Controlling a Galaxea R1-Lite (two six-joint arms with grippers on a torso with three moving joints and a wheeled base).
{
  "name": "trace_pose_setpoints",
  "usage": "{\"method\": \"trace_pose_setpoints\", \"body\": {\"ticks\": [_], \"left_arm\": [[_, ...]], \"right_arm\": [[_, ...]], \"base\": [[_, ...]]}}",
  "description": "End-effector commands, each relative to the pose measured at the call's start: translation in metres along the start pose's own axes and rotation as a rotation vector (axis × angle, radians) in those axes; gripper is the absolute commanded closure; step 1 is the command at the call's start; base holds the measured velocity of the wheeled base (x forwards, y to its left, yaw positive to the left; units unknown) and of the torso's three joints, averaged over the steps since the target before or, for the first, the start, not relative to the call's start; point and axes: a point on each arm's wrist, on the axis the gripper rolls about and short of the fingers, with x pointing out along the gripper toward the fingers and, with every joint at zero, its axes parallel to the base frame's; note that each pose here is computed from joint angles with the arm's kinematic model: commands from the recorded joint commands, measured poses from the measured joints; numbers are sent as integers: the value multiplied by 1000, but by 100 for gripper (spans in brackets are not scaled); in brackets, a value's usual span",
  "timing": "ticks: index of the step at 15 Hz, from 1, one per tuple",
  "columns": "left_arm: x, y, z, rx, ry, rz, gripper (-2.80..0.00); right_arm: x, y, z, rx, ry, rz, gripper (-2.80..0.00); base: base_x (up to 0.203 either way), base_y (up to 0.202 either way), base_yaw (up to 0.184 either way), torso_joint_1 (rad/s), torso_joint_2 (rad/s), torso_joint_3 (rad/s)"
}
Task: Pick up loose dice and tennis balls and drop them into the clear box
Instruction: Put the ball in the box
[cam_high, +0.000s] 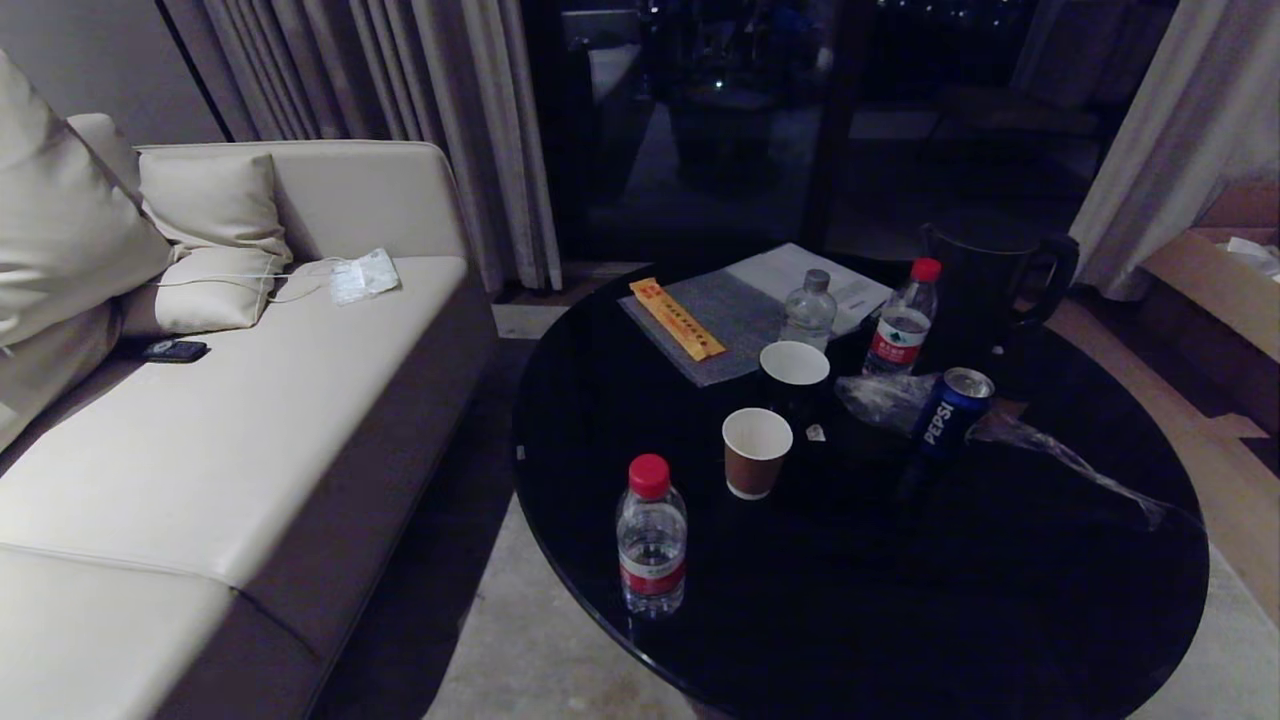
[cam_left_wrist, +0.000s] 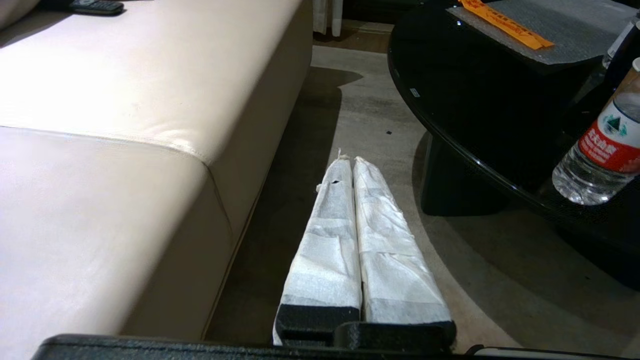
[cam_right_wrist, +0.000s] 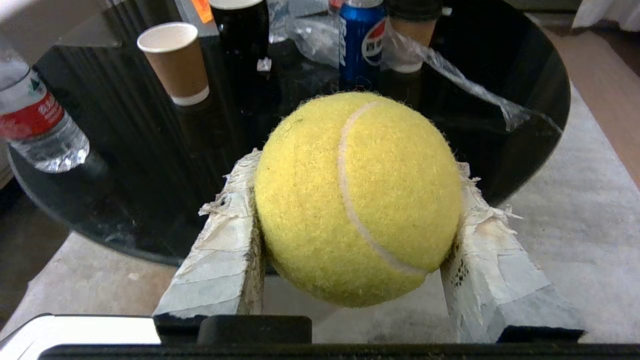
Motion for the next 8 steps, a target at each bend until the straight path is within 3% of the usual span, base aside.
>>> {"method": "trace_pose_setpoints", "body": {"ticks": [1, 4, 8], "left_arm": [[0, 0, 0, -3, 3, 1, 0], [0, 0, 0, -4, 3, 1, 0], [0, 0, 0, 0, 3, 0, 0]], "right_arm": [[1, 0, -3, -1, 11, 2, 0], [1, 0, -3, -1, 10, 2, 0], [1, 0, -2, 0, 9, 2, 0]], "base": [[-116, 0, -2, 1, 1, 2], [-125, 0, -2, 5, 2, 5], [0, 0, 0, 0, 0, 0]]}}
